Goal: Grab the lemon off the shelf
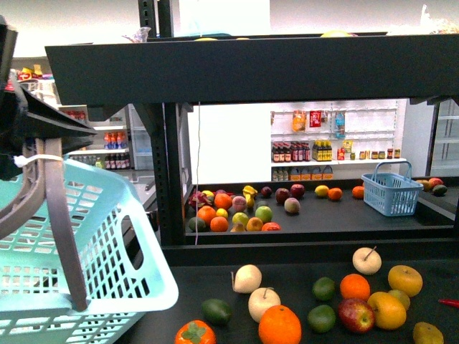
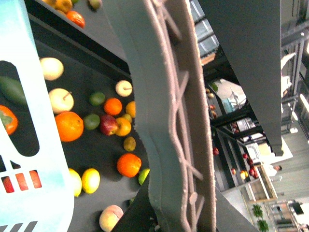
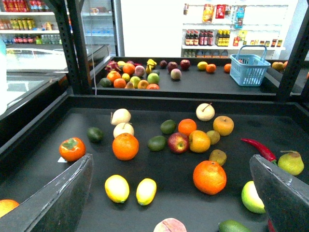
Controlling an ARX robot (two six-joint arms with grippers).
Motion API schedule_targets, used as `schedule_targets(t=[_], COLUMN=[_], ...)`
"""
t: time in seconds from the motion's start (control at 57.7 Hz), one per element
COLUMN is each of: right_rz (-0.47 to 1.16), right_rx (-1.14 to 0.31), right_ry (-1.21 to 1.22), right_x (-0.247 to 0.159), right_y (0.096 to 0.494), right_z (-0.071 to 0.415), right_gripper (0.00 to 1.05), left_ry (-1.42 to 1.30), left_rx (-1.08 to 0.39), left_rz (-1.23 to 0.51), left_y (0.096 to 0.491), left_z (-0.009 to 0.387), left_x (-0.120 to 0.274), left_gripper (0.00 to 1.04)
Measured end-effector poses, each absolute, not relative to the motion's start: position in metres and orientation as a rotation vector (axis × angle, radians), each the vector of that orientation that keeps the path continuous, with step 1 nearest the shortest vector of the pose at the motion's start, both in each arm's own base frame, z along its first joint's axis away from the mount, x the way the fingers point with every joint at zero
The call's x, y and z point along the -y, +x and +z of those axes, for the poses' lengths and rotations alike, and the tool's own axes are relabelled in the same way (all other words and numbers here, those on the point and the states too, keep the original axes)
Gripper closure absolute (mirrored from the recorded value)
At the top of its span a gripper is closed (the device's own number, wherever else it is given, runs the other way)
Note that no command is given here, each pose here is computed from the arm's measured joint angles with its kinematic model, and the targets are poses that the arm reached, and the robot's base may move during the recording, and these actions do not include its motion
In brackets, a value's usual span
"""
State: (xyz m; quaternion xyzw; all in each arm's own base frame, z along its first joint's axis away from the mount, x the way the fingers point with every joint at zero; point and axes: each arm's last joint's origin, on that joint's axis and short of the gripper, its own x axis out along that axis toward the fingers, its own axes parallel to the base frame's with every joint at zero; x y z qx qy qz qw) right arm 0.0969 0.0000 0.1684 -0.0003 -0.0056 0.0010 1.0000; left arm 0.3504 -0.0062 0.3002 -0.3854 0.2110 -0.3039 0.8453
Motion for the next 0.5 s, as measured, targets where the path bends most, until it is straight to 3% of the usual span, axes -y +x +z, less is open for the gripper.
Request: schedule_targets(t=[0.503], right_rz=[0.002], right_rx=[0.011], right_ry=[0.000], right_x=[0.000], right_y=[0.097], right_z=[0.168], right_gripper=[0.07], left_ry=[-0.756], left_rx=[-0.544], left_rz=[-0.821], left_y=[0.360], left_z=[0.277], left_x=[0.083], left_gripper=[0.96])
